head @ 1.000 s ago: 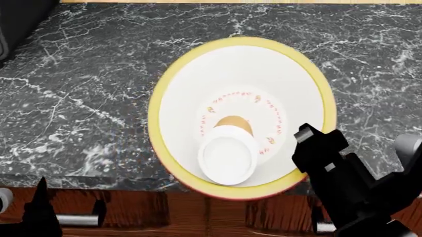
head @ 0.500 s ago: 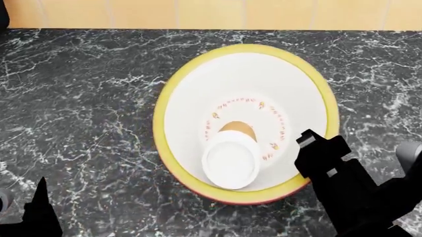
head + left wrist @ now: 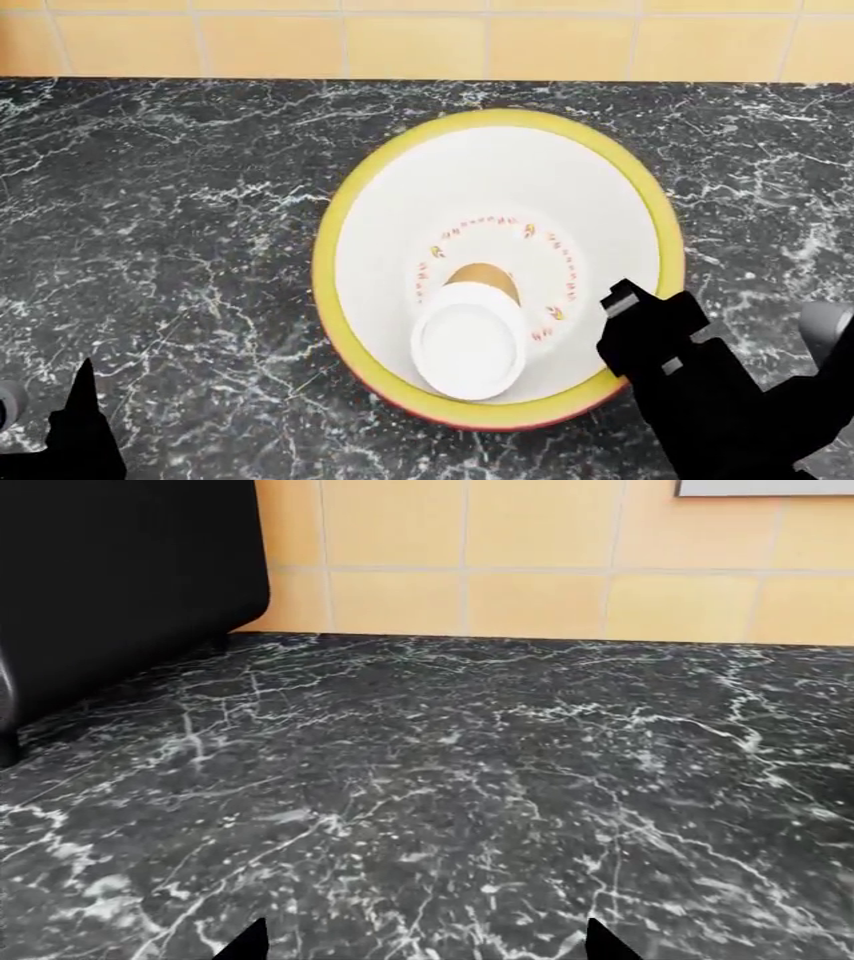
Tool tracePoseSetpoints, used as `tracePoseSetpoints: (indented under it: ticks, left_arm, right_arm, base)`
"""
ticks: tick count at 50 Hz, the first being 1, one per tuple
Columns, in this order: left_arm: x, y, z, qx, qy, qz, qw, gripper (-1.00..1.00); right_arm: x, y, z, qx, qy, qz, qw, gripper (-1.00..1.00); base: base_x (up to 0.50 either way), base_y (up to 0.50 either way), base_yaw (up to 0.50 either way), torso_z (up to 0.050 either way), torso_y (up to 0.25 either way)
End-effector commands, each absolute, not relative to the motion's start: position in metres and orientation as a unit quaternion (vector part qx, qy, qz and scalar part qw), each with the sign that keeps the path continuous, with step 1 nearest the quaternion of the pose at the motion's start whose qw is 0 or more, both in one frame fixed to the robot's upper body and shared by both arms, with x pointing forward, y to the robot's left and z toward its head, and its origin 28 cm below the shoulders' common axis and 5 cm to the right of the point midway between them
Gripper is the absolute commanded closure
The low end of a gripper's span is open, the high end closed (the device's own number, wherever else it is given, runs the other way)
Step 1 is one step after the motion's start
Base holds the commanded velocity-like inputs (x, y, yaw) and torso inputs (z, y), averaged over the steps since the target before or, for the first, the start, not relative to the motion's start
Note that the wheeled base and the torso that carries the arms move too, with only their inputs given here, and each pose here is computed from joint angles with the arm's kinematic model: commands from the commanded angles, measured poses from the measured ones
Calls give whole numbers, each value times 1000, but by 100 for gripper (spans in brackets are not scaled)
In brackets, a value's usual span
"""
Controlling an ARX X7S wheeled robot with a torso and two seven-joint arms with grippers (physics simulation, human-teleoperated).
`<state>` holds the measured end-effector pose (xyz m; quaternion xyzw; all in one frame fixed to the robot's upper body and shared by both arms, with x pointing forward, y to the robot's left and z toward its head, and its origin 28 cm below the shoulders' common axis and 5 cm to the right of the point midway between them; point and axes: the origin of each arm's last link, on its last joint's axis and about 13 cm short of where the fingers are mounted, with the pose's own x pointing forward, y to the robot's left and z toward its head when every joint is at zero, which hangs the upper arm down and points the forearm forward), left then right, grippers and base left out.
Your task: Place the cup inside the bowl on the dining table and move the bowl to any counter.
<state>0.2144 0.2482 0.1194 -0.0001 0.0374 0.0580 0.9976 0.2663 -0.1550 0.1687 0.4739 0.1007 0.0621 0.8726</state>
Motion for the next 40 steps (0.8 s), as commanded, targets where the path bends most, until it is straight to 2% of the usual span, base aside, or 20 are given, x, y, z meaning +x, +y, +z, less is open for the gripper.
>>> tracePoseSetpoints:
  ticks: [1, 13, 14, 40]
  left_arm:
    - [216, 248, 120, -6, 33, 59, 998, -100]
    - [214, 250, 121, -7, 32, 60, 998, -100]
    - [214, 251, 121, -7, 32, 60, 998, -100]
    - [215, 249, 120, -7, 33, 59, 998, -100]
  right_arm:
    - [265, -154, 159, 478, 129, 44, 868, 100]
    - [265, -156, 160, 472, 126, 33, 872, 100]
    - [265, -156, 160, 471, 126, 33, 872, -100]
    - [258, -161, 173, 429, 120, 7, 895, -100]
  base:
    - [0, 0, 0, 0, 0]
    - [0, 0, 0, 0, 0]
    - [0, 0, 0, 0, 0]
    - [0, 0, 0, 0, 0]
